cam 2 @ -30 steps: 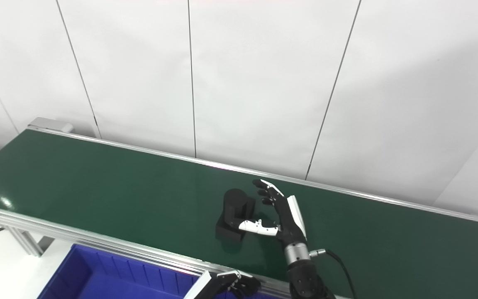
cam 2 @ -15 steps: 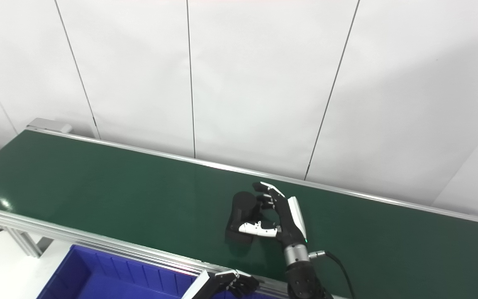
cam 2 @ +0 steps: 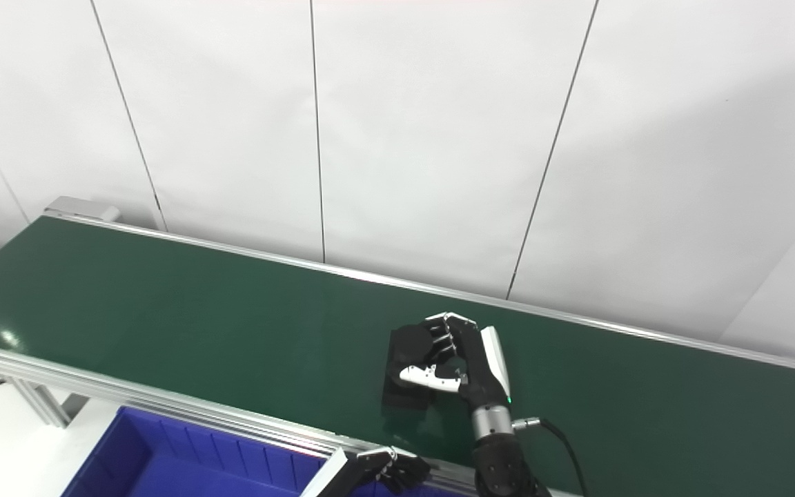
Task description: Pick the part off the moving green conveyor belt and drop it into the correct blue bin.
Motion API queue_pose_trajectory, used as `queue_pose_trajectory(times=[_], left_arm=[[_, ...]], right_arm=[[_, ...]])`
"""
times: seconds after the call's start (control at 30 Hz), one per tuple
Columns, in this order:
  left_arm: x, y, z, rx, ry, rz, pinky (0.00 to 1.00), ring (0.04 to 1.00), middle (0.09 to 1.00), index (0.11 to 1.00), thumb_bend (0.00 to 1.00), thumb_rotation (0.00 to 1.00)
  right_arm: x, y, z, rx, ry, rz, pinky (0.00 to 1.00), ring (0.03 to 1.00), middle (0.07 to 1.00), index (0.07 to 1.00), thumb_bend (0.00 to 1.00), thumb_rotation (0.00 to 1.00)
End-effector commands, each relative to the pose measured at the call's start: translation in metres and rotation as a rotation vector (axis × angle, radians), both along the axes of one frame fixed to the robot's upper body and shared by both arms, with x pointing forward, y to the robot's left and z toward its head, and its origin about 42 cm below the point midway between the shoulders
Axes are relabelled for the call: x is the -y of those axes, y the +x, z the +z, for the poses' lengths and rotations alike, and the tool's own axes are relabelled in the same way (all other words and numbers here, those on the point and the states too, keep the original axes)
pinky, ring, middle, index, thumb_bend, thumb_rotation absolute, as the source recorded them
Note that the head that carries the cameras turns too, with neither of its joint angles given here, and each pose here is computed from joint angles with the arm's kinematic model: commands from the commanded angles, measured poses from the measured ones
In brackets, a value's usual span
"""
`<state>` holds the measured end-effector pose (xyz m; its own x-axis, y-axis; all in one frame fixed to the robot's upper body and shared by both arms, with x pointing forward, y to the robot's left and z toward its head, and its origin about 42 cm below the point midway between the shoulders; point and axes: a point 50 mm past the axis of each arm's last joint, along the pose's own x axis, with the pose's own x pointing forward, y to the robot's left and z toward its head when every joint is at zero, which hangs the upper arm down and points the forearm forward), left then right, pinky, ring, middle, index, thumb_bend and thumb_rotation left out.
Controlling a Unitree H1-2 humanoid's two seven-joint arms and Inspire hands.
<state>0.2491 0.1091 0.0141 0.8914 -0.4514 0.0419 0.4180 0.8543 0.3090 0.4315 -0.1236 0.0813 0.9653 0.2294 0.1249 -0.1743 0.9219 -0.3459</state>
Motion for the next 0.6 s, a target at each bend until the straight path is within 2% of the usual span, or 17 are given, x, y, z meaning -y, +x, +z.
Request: queue_pose_trajectory(times=[0.0, 0.2, 0.27, 0.4, 0.57], left_arm=[[0.007, 0.004, 0.012, 0.058, -0.049, -0.017, 0.60, 0.658, 0.689, 0.694, 0.70, 0.00], [0.007, 0.004, 0.012, 0.057, -0.048, -0.016, 0.60, 0.656, 0.688, 0.695, 0.70, 0.00], [0.007, 0.004, 0.012, 0.058, -0.048, -0.015, 0.60, 0.653, 0.686, 0.694, 0.70, 0.00], [0.007, 0.004, 0.012, 0.065, -0.044, -0.012, 0.60, 0.649, 0.683, 0.694, 0.70, 0.00], [0.006, 0.004, 0.014, 0.067, -0.049, -0.012, 0.60, 0.652, 0.686, 0.696, 0.70, 0.00]], right_arm=[[-0.009, 0.012, 0.025, 0.085, 0.013, 0.023, 0.33, 0.392, 0.444, 0.497, 0.53, 0.00], [-0.007, 0.010, 0.029, 0.114, 0.007, 0.027, 0.35, 0.405, 0.456, 0.493, 0.53, 0.00], [-0.006, 0.009, 0.032, 0.124, 0.020, 0.026, 0.32, 0.378, 0.455, 0.492, 0.53, 0.00], [-0.001, 0.002, 0.041, 0.170, 0.050, 0.037, 0.26, 0.330, 0.440, 0.499, 0.53, 0.00], [0.012, -0.011, 0.057, 0.242, 0.052, 0.040, 0.29, 0.360, 0.439, 0.502, 0.53, 0.00]])
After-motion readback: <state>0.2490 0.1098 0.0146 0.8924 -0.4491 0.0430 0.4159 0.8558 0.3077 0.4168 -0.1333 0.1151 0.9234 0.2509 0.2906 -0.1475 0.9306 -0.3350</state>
